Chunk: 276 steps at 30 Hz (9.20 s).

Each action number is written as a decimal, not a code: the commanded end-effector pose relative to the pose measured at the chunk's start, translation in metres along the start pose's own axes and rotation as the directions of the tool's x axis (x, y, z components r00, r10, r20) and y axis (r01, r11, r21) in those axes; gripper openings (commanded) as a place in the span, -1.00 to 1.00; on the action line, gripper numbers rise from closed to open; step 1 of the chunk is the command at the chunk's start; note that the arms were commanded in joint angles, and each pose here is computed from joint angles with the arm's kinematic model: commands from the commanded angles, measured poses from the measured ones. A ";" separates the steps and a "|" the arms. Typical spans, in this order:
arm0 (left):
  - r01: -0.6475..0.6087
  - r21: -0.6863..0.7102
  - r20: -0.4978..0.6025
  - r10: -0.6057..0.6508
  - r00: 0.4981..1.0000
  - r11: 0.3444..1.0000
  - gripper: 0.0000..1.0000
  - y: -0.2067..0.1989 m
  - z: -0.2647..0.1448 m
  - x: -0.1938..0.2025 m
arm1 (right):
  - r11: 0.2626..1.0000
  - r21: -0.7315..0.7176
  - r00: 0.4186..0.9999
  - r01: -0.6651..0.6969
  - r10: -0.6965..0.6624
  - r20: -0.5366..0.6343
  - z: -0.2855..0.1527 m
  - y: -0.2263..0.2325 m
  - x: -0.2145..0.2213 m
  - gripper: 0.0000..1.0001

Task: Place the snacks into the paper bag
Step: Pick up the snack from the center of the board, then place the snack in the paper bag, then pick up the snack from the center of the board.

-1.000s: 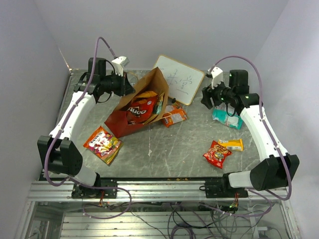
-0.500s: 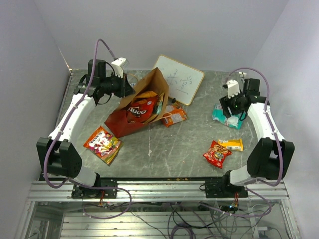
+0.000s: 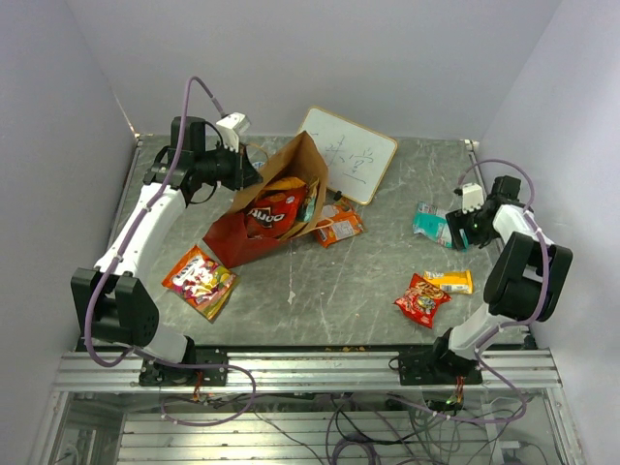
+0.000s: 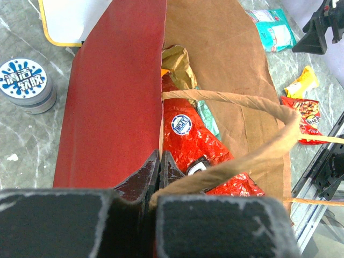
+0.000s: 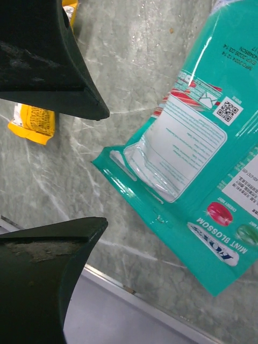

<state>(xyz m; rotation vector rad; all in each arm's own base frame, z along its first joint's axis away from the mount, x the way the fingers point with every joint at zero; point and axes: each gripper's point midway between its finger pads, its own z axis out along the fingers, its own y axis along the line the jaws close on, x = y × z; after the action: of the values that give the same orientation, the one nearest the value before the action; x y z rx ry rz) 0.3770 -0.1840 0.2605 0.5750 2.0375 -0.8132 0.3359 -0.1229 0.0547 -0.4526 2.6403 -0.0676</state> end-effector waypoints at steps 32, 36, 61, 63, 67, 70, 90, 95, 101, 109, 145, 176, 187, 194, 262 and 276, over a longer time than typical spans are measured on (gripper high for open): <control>-0.042 0.028 0.035 0.041 0.999 0.999 -0.86 -0.008 -0.002 -0.011 | 0.987 -0.123 0.994 -0.104 0.109 0.032 0.036 0.001 -0.024 -1.00; -0.042 0.025 0.037 0.041 0.998 0.999 -0.86 -0.007 -0.002 -0.013 | 0.986 -0.136 0.992 -0.095 0.105 0.071 0.021 0.002 -0.036 -1.00; -0.047 -0.040 0.033 0.048 0.998 0.998 -0.86 0.005 -0.002 -0.016 | 0.992 -0.120 0.922 0.045 0.005 0.386 -0.129 0.044 -0.142 -1.00; -0.053 -0.043 0.036 0.055 0.998 0.998 -0.86 0.004 -0.003 -0.016 | 0.992 -0.108 0.912 0.067 -0.017 0.409 -0.140 0.056 -0.153 -1.00; -0.058 -0.041 0.038 0.060 0.997 0.997 -0.86 0.003 -0.004 -0.016 | 0.988 -0.093 0.876 0.126 -0.066 0.478 -0.168 0.081 -0.177 -1.00; -0.059 -0.035 0.041 0.061 0.997 0.998 -0.86 0.002 -0.004 -0.016 | 0.975 -0.117 0.829 0.191 -0.096 0.551 -0.191 0.105 -0.193 -1.00; -0.114 -0.085 0.054 0.119 0.991 0.990 -0.86 0.006 -0.009 -0.018 | 0.754 -0.264 0.510 0.601 -0.108 0.853 -0.301 0.263 -0.275 -1.00; -0.127 -0.080 0.066 0.133 0.989 0.989 -0.86 0.002 -0.012 -0.022 | 0.739 -0.268 0.494 0.619 -0.100 0.864 -0.308 0.287 -0.286 -1.00; -0.131 -0.054 0.074 0.135 0.988 0.990 -0.86 -0.004 -0.014 -0.023 | 0.731 -0.336 0.545 0.594 -0.058 0.836 -0.300 0.307 -0.295 -1.00; -0.162 -0.042 0.092 0.165 0.982 0.986 -0.86 -0.010 -0.016 -0.025 | 0.714 -0.485 0.665 0.505 0.036 0.746 -0.263 0.342 -0.294 -1.00; -0.247 -0.005 0.117 0.246 0.962 0.969 -0.86 -0.024 -0.017 -0.020 | 0.762 -0.644 0.874 0.069 0.265 0.407 -0.144 0.400 -0.290 -1.00; -0.226 -0.050 0.101 0.231 0.968 0.973 -0.86 -0.017 -0.015 -0.019 | 0.759 -0.347 0.724 0.551 -0.228 0.651 -0.161 0.401 -0.267 -0.01; -0.199 -0.090 0.088 0.207 0.974 0.976 -0.86 -0.010 -0.016 -0.015 | 0.705 -0.371 0.763 0.605 -0.380 0.523 -0.100 0.423 -0.221 -0.37; -0.181 -0.114 0.082 0.190 0.978 0.977 -0.86 -0.005 -0.015 -0.013 | 0.697 -0.378 0.771 0.609 -0.409 0.488 -0.076 0.430 -0.219 -0.40; -0.225 -0.190 0.081 0.243 0.967 0.956 -0.86 0.013 -0.015 -0.002 | 0.598 -0.381 0.626 0.705 -0.777 -0.062 -0.049 0.258 0.070 0.22; -0.226 -0.180 0.071 0.242 0.968 0.957 -0.86 0.014 -0.011 -0.001 | 0.569 -0.388 0.574 0.725 -0.811 -0.116 -0.039 0.260 0.081 -0.48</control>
<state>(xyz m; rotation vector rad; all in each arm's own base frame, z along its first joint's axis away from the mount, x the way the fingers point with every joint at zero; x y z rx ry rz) 0.3755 -0.1644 0.2558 0.6332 1.9306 -0.5217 0.1708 0.0959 0.0234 -1.8330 2.4775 0.0161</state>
